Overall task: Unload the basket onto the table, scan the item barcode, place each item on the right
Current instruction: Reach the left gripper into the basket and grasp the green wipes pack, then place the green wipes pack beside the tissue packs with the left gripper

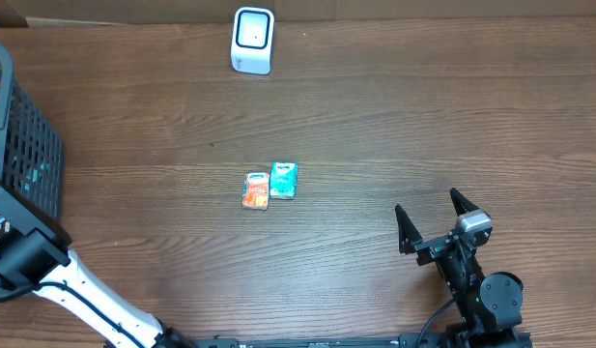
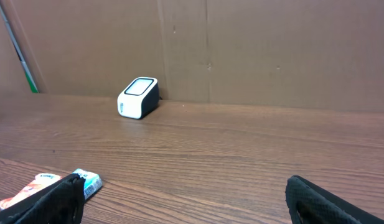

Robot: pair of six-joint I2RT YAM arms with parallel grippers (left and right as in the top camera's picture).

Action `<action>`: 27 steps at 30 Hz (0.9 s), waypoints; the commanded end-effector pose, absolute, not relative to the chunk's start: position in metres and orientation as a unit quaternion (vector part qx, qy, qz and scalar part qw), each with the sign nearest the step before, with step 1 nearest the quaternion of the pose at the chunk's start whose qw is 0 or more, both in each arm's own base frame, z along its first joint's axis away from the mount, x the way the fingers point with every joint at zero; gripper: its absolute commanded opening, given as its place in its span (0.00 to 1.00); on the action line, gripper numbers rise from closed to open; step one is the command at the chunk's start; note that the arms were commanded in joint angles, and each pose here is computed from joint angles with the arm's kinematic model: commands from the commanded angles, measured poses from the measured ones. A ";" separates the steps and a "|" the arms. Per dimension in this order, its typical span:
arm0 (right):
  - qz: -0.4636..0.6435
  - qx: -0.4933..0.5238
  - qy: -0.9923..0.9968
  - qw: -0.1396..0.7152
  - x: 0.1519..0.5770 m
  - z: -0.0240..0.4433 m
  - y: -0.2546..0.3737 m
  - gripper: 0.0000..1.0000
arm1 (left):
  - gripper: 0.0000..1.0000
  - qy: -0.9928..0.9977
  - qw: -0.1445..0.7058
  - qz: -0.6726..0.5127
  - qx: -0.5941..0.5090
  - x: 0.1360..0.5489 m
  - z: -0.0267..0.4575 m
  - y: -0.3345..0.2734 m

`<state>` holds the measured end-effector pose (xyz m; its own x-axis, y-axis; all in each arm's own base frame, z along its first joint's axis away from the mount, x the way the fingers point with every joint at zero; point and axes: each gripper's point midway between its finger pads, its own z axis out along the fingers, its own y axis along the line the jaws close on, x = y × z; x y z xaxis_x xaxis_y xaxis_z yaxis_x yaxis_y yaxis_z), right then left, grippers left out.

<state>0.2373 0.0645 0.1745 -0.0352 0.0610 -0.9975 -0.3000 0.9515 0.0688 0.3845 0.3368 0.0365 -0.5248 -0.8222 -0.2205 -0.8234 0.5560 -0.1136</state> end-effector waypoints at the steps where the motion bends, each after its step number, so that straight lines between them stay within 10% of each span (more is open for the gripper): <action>1: 0.130 -0.082 0.707 0.691 0.238 0.172 0.063 1.00 | 0.54 0.887 0.105 0.014 -0.450 0.379 0.032 0.325; 7: 0.130 -0.082 0.707 0.690 0.238 0.172 0.063 1.00 | 0.30 0.885 0.114 0.020 -0.451 0.374 0.060 0.324; 27: 0.130 -0.082 0.707 0.691 0.238 0.172 0.063 1.00 | 0.29 0.747 0.463 0.136 -0.457 0.319 0.405 0.301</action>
